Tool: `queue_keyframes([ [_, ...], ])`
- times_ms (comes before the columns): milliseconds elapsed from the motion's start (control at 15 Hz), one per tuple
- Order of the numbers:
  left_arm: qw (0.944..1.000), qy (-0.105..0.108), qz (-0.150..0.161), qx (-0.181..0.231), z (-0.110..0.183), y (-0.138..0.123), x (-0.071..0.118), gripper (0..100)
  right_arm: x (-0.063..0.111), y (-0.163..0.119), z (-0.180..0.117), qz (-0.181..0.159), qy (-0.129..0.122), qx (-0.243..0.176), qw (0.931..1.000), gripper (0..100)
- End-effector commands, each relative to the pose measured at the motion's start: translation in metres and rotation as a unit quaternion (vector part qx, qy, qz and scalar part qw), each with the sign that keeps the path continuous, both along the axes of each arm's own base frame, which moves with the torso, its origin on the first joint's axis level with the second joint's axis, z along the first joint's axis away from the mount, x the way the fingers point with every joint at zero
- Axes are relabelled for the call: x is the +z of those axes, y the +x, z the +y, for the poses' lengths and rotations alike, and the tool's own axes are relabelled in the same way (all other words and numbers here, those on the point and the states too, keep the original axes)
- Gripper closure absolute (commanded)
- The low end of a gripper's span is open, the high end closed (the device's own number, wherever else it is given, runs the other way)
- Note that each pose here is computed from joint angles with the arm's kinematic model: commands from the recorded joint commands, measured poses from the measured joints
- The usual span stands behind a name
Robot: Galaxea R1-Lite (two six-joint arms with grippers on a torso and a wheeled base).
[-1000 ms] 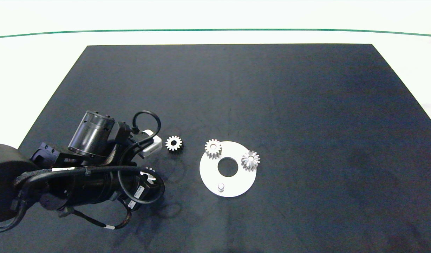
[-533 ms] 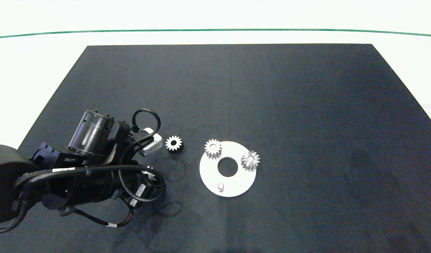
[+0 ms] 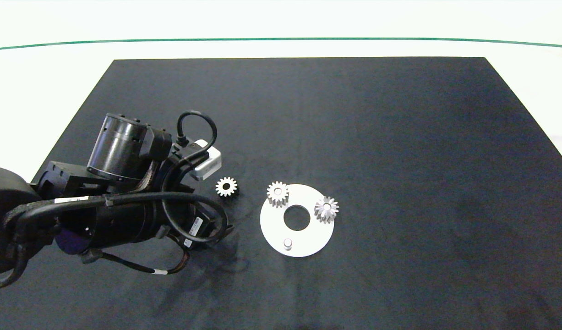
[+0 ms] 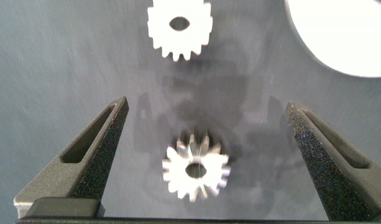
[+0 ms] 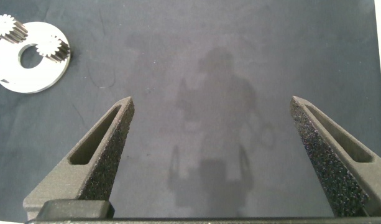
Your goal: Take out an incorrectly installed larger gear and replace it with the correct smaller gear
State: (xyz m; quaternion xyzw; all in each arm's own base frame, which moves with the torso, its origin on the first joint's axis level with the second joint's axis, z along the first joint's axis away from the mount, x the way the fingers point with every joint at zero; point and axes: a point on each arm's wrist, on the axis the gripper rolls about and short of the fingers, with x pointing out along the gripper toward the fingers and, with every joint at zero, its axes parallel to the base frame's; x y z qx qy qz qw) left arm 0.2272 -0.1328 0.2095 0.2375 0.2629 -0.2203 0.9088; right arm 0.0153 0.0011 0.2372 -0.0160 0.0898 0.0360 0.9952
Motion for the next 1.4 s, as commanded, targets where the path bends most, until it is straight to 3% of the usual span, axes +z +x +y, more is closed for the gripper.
queue_keyframes([
  [67,1.0000,-0.002,-0.006,-0.002,-0.010,0.014,0.003,0,0.000,0.000,0.000,0.001,0.000,0.000,1.0000,0],
  [533,0.9997,-0.011,-0.023,-0.001,-0.021,0.034,0.013,0,-0.002,0.000,0.000,0.004,0.000,0.001,1.0000,0],
  [1400,0.9999,-0.001,-0.010,0.008,-0.027,0.052,0.001,0,-0.003,0.001,0.000,0.006,0.000,0.001,1.0000,0],
])
